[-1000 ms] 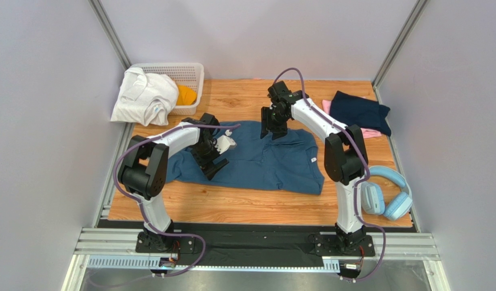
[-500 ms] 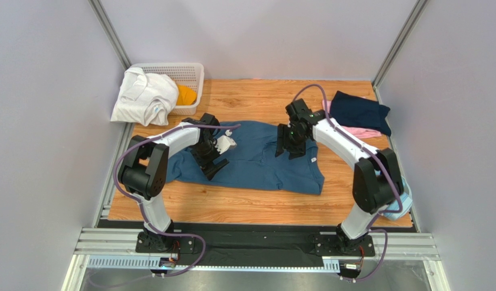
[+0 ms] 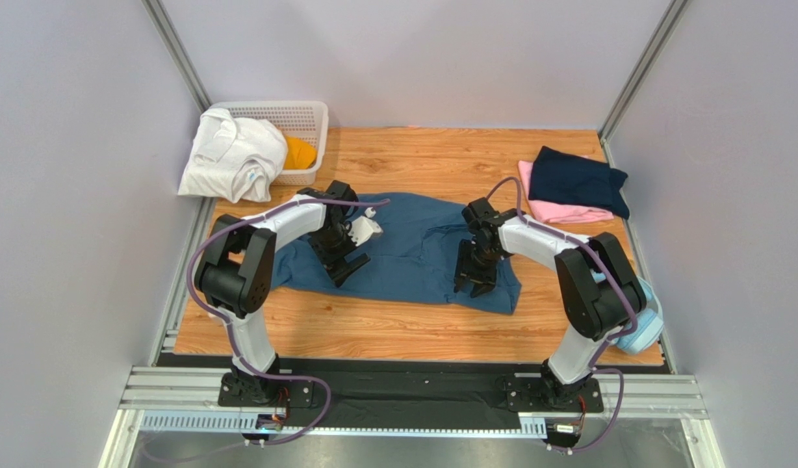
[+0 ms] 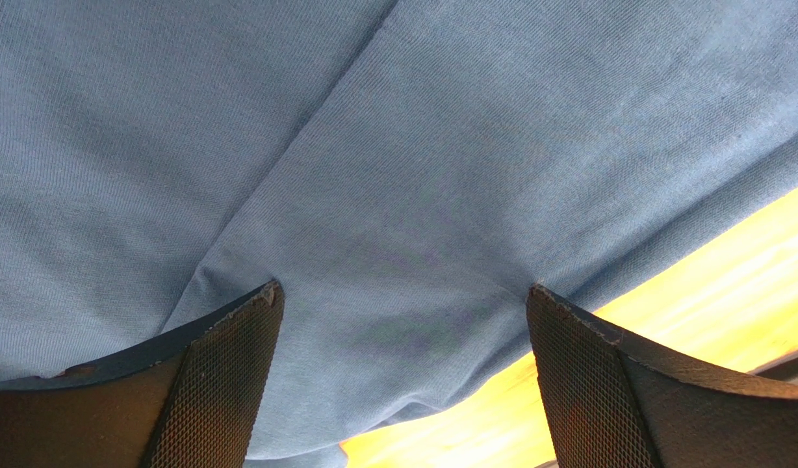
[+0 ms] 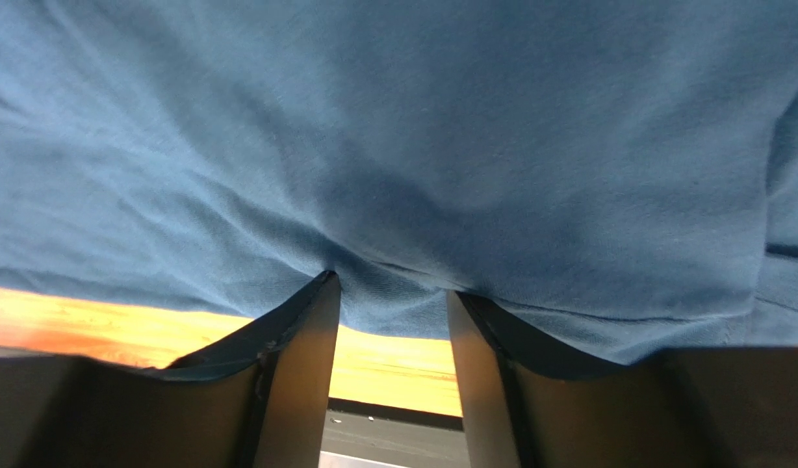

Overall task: Fold and stack the t-shirts
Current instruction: Fold the flattened tshirt in 1/3 of the way, then grap the side of the flattened tshirt furthest away from the robot with both arms

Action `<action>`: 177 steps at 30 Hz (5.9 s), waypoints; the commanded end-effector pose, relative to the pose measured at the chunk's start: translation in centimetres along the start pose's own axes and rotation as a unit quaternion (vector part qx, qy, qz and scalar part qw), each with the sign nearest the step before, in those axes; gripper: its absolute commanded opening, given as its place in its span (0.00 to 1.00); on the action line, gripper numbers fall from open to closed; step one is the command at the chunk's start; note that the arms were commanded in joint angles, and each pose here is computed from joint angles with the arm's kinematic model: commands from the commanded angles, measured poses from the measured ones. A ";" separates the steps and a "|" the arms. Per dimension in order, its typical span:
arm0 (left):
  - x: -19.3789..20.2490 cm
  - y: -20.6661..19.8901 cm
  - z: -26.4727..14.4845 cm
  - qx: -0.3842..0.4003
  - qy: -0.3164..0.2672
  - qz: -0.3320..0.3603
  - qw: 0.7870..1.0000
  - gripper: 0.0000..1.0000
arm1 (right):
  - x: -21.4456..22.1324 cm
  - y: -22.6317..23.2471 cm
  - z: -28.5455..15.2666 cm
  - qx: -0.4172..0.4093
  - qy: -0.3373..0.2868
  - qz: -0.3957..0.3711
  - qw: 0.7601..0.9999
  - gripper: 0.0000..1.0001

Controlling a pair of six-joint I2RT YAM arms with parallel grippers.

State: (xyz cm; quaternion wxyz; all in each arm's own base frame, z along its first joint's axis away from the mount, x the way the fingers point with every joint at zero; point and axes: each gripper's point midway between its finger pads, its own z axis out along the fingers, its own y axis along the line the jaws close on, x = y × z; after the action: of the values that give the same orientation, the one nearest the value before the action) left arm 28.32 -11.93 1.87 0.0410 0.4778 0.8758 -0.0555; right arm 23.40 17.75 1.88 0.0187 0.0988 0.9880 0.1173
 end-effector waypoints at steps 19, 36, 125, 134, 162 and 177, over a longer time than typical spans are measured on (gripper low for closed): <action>-2.5 -7.9 -2.3 0.185 -0.060 0.028 0.981 1.00 | 1.0 -9.7 -5.2 0.171 -0.061 0.108 0.978 0.43; -5.8 5.7 -9.6 -0.010 -0.167 -0.145 0.975 1.00 | -14.8 2.9 -8.7 0.036 -0.145 0.014 0.989 0.46; -0.8 12.2 -4.0 -0.237 0.000 -0.154 0.959 0.99 | 1.6 6.4 -2.3 -0.047 -0.049 -0.061 0.996 0.47; 1.3 5.3 -6.9 -0.134 -0.036 -0.117 0.984 1.00 | 2.2 4.7 0.2 0.017 -0.023 -0.074 0.997 0.45; 3.9 7.3 -3.7 -0.087 -0.043 -0.140 0.985 1.00 | 0.3 -4.9 -6.8 0.140 -0.042 -0.026 0.989 0.43; 3.8 -1.0 -11.0 -0.036 -0.188 -0.125 0.974 1.00 | -5.8 23.3 -4.1 -0.159 0.010 -0.173 0.972 0.49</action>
State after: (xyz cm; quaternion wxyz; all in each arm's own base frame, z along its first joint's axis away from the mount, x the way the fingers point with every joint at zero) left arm 25.97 -5.82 8.61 0.1477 0.3370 0.9270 -0.0720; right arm 32.52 32.42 10.41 0.0667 -0.0294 0.9779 0.1957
